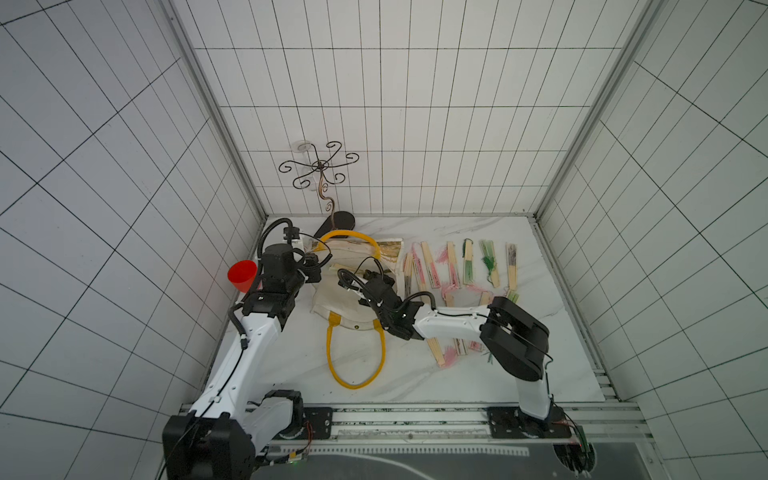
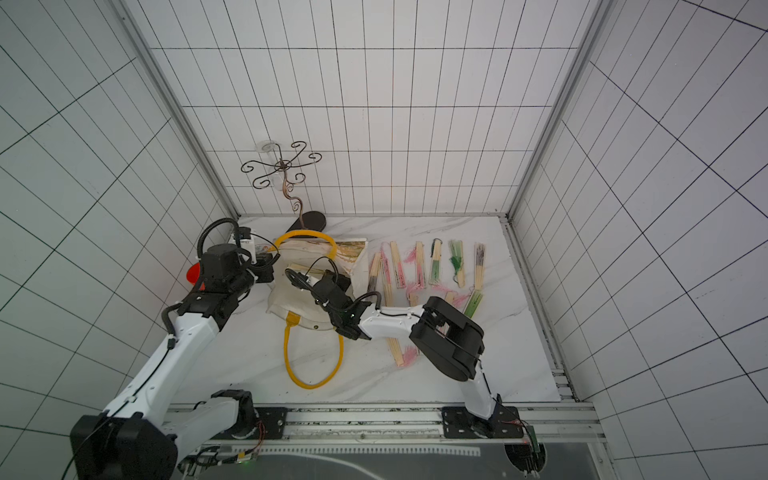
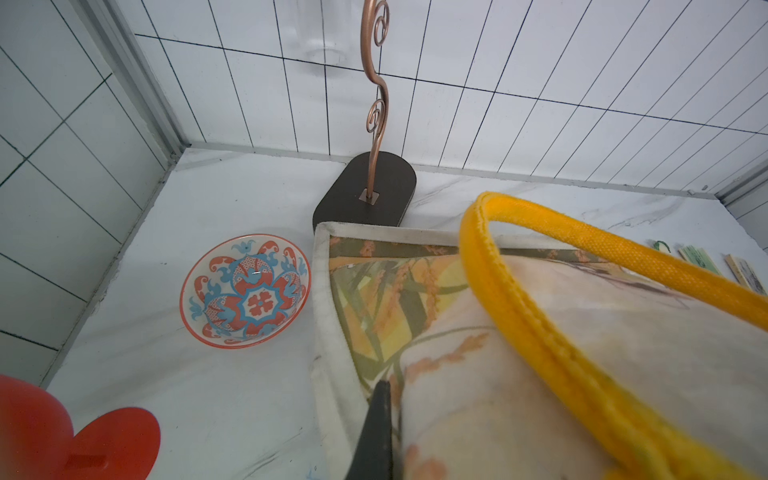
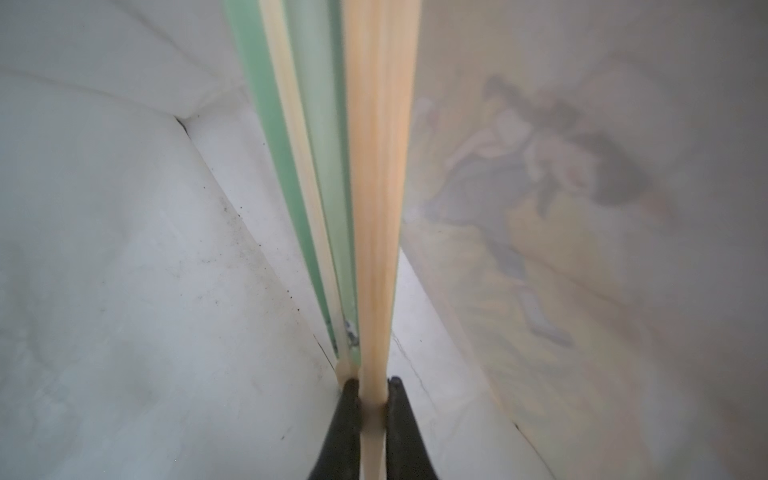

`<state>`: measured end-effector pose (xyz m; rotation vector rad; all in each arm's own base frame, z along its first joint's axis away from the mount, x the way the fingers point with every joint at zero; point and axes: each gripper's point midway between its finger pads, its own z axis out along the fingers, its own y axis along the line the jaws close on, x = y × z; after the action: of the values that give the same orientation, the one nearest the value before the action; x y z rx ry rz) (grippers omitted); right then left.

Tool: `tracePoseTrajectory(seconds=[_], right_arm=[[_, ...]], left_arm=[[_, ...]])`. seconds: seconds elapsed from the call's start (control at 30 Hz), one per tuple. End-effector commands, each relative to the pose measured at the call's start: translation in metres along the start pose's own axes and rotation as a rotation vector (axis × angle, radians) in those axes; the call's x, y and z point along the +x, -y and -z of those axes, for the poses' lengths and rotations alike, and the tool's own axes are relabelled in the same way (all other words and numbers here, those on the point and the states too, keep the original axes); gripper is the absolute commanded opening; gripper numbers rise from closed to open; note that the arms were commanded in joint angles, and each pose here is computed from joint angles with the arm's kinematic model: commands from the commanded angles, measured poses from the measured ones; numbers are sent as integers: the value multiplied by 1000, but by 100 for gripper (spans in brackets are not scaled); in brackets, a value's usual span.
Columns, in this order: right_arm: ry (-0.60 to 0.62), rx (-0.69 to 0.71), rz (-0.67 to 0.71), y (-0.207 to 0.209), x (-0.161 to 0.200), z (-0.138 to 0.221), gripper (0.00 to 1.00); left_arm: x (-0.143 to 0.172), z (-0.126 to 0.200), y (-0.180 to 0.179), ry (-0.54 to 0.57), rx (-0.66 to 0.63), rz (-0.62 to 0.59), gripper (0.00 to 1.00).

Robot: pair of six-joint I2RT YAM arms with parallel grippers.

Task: Take out the folding fans from the tote bags
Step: Pick up the folding fan from the canvas bag.

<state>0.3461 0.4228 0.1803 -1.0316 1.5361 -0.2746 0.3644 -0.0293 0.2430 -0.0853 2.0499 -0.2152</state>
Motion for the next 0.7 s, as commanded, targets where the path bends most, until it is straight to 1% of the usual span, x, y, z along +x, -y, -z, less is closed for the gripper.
tracePoseTrajectory(seconds=[0.0,0.17,0.3,0.57,0.67], right_arm=[[31,-45,-115,6,-2,26,0],[108,-134,-217,15,-16,58,0],[173,-223,-315,25,-28,86,0],[352,-397,-530,58,-62,152,0],[386,-432,-589,75,-71,166,0]], left_arm=[[-34,13,-9,103,-60,47,0],[-36,14,-18,115,-105,67,0],[-37,15,-19,118,-116,74,0],[-42,17,-20,119,-124,123,0],[-44,18,-20,116,-125,149,0]])
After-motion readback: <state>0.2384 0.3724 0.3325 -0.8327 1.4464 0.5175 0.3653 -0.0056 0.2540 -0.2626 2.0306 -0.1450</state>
